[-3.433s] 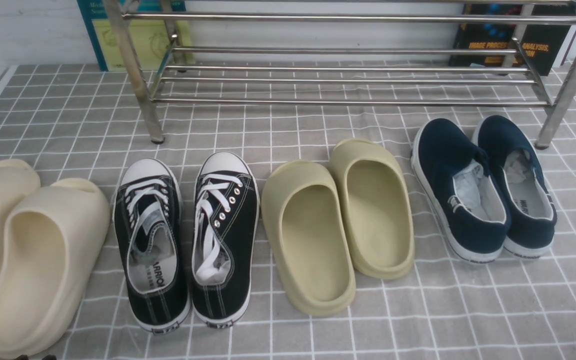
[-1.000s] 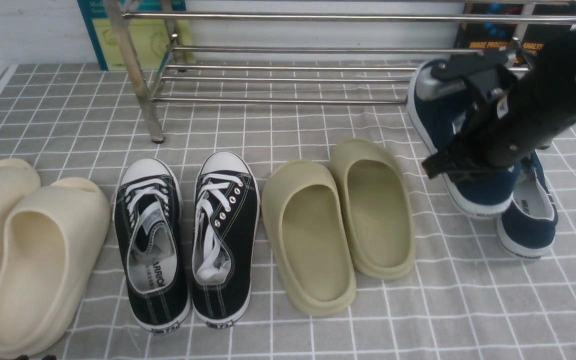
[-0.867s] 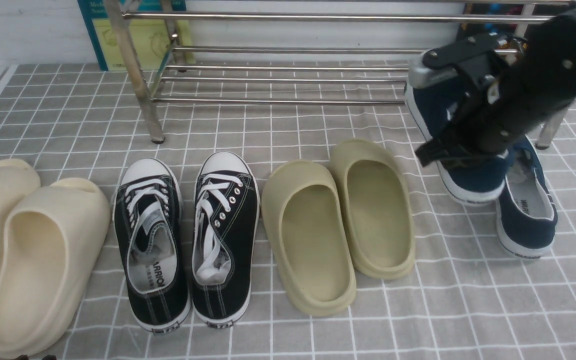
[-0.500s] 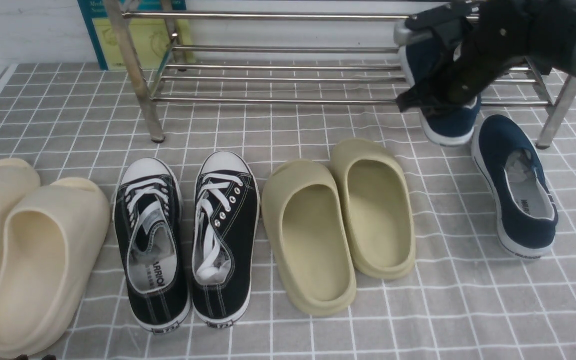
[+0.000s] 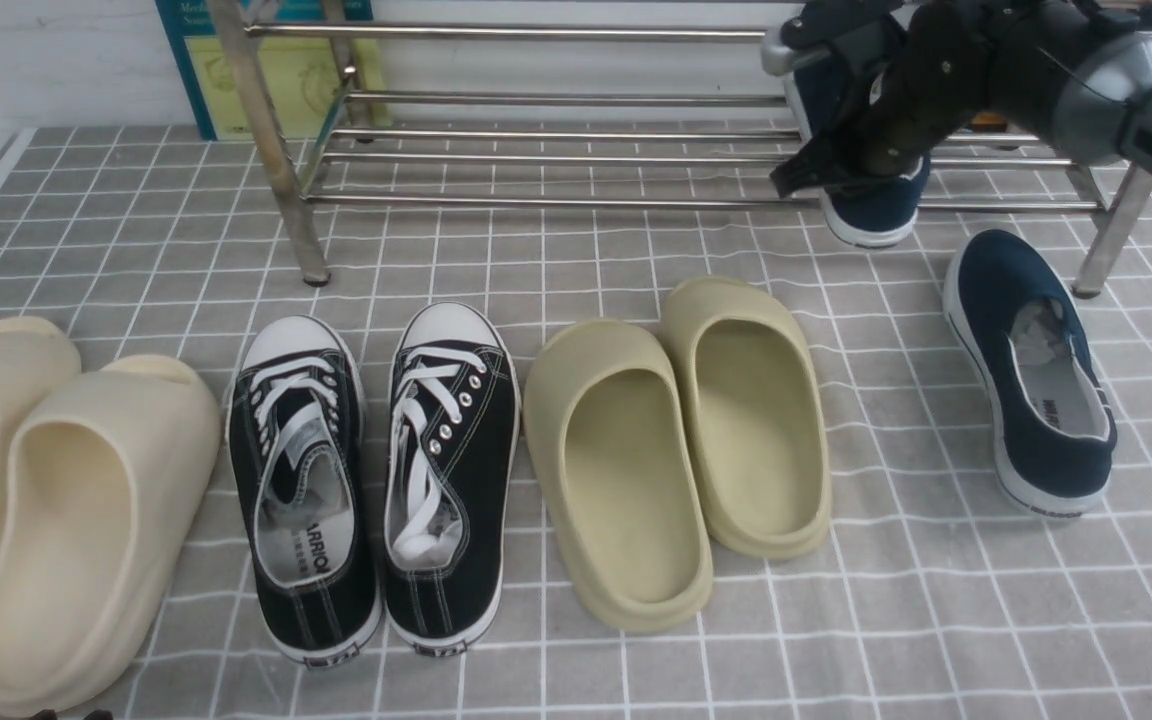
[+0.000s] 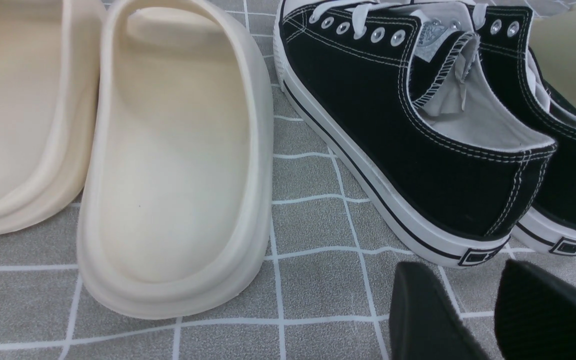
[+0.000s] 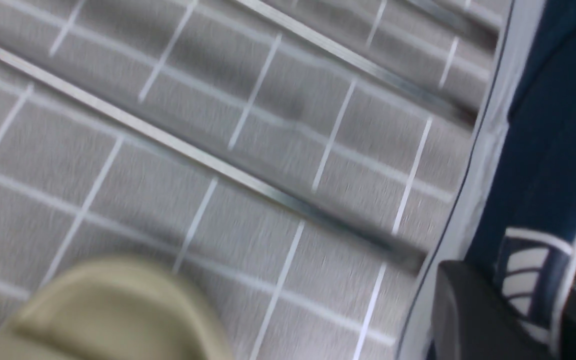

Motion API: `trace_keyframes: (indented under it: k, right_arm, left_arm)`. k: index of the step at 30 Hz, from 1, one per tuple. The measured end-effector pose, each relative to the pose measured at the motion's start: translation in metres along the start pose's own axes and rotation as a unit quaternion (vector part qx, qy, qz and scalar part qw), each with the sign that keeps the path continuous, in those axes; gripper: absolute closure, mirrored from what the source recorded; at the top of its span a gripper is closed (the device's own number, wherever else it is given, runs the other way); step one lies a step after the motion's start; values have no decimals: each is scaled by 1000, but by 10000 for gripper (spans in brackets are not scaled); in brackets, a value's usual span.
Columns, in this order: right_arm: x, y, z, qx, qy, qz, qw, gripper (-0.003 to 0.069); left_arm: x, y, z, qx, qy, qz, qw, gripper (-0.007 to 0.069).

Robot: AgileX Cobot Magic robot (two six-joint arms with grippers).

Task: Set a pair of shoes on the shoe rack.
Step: Use the right arm to put a shoe into the shoe rack

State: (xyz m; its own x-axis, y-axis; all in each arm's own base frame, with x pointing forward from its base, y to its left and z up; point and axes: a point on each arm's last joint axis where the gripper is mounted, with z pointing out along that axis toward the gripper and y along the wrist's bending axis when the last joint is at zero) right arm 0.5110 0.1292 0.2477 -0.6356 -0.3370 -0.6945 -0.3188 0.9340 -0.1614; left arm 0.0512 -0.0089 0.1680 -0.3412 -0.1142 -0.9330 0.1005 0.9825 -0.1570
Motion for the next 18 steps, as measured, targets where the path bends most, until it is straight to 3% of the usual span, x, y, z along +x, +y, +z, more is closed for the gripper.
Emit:
trace_keyframes:
  k: [5,10,15,18]
  right_arm:
    - [-4,-1,0,6,-18,-6,1000,418]
    - [-6,-2,-1,8,-28,-4,1000,234]
    - [-7,-1,-3,2,-27,41,999,145]
    - [-8,-1,-8,-4,-22,57,998,132]
  left_arm:
    - [0,0,0,0,0,0,1000,386]
    - [0,0,0,0,0,0,1000,386]
    - [0,0,0,0,0,0,1000,386]
    - [0,0,0,0,0,0,1000,386]
